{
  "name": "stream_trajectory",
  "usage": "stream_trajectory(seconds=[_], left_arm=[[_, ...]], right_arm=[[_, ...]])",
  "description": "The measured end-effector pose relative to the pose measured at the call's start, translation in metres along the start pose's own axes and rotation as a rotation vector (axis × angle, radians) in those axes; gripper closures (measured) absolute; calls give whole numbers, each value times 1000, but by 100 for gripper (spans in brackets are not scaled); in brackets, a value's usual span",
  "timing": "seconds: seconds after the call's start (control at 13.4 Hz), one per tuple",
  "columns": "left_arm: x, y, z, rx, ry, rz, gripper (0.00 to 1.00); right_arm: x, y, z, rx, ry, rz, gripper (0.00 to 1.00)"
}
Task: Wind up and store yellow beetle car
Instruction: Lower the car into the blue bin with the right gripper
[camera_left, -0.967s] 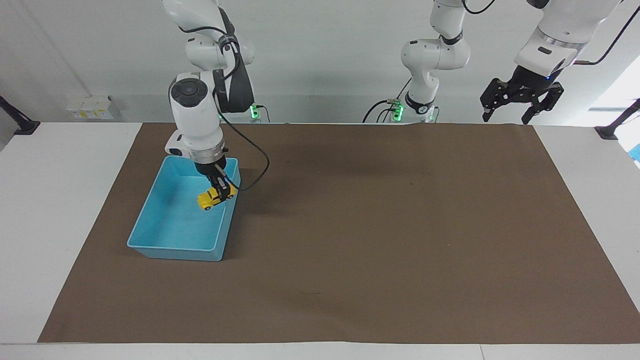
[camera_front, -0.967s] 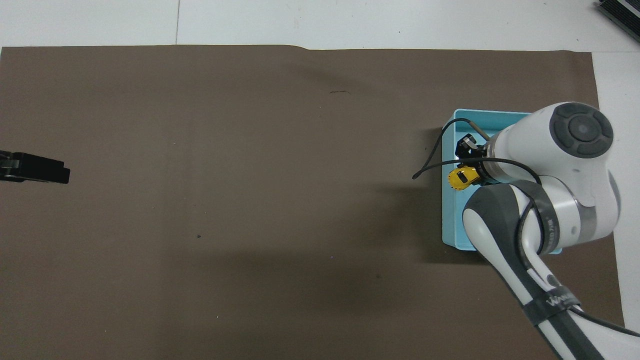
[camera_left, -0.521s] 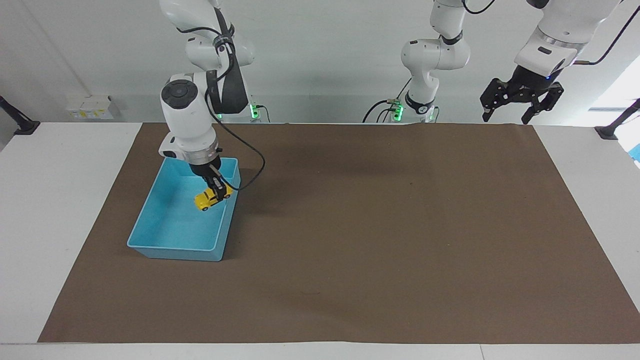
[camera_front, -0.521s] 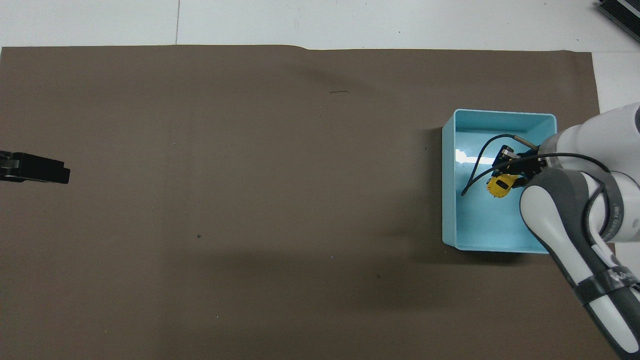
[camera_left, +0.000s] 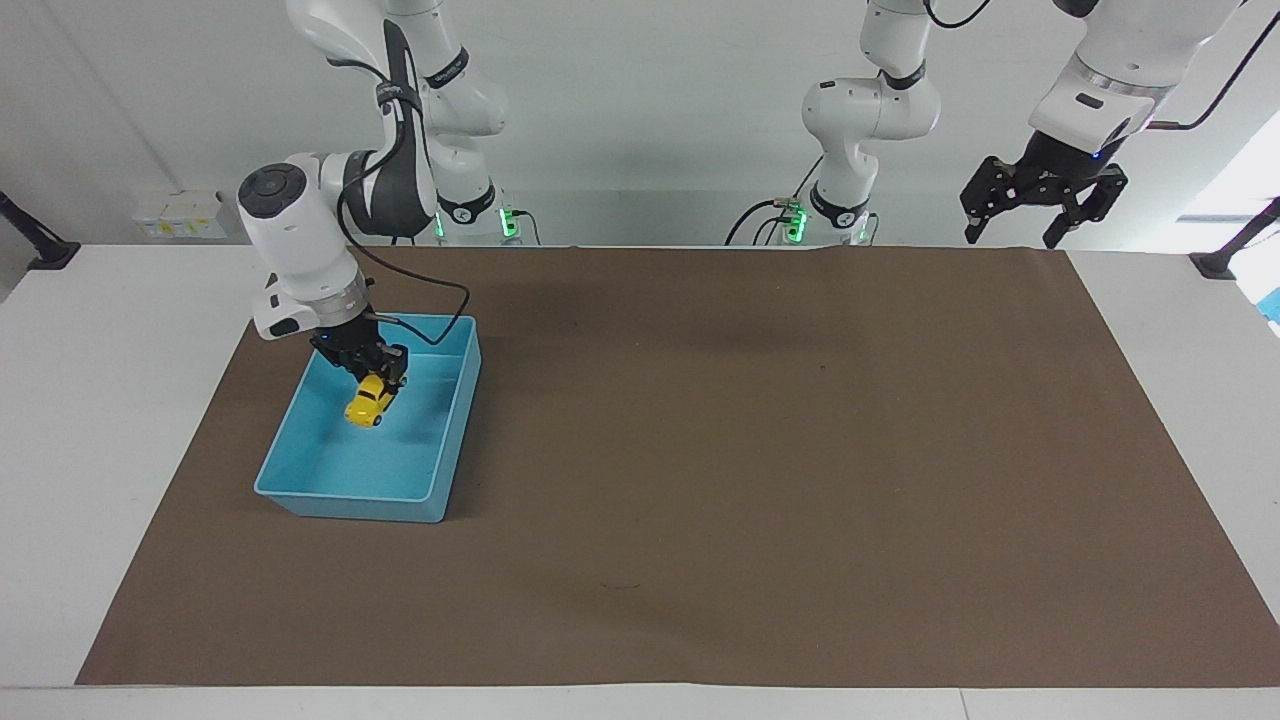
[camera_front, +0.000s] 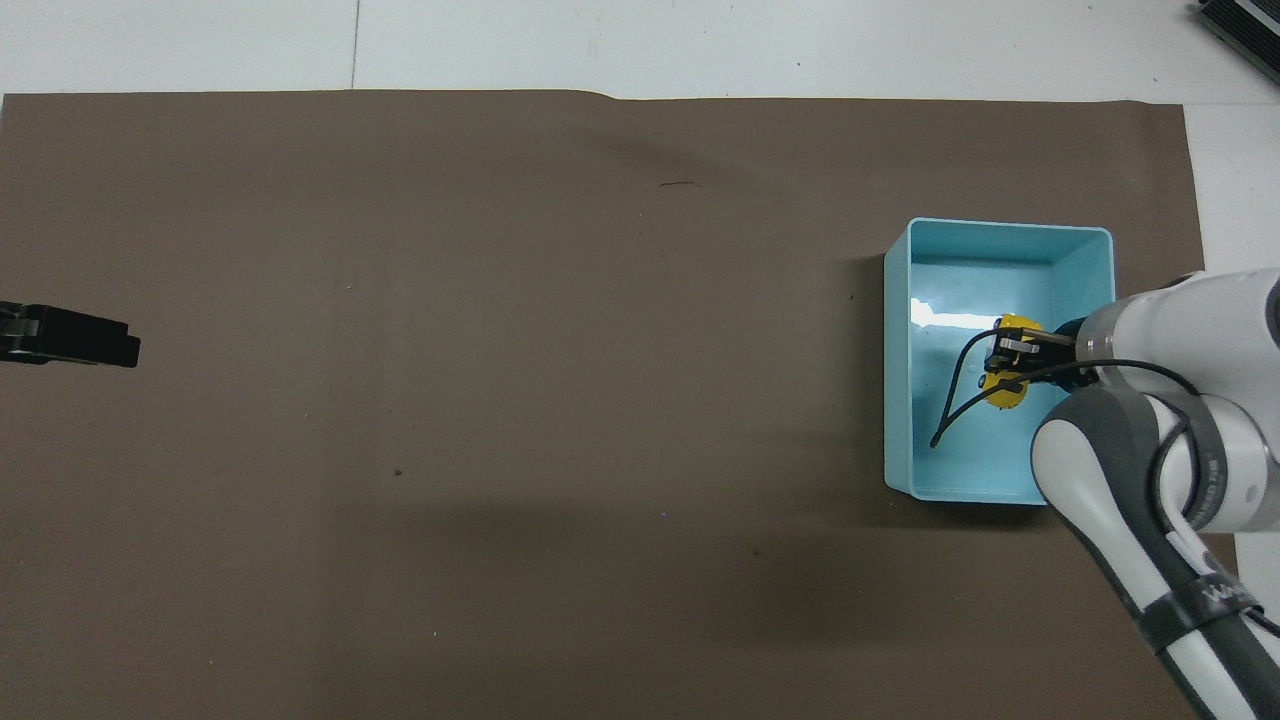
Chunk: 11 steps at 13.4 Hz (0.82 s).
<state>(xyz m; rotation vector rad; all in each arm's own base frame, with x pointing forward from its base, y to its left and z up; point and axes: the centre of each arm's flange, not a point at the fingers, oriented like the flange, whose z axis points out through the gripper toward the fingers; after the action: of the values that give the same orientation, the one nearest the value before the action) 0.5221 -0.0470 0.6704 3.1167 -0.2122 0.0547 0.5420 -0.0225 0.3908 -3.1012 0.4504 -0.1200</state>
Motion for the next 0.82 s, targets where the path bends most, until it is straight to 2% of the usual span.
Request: stream_trajectory(seconds=[0.6, 0.82], left_arm=[[0, 0, 0, 0, 0, 0, 0], [0, 0, 0, 0, 0, 0, 0]], right_arm=[[-40, 19, 67, 10, -15, -94, 55], [-43, 21, 78, 14, -18, -168, 55]])
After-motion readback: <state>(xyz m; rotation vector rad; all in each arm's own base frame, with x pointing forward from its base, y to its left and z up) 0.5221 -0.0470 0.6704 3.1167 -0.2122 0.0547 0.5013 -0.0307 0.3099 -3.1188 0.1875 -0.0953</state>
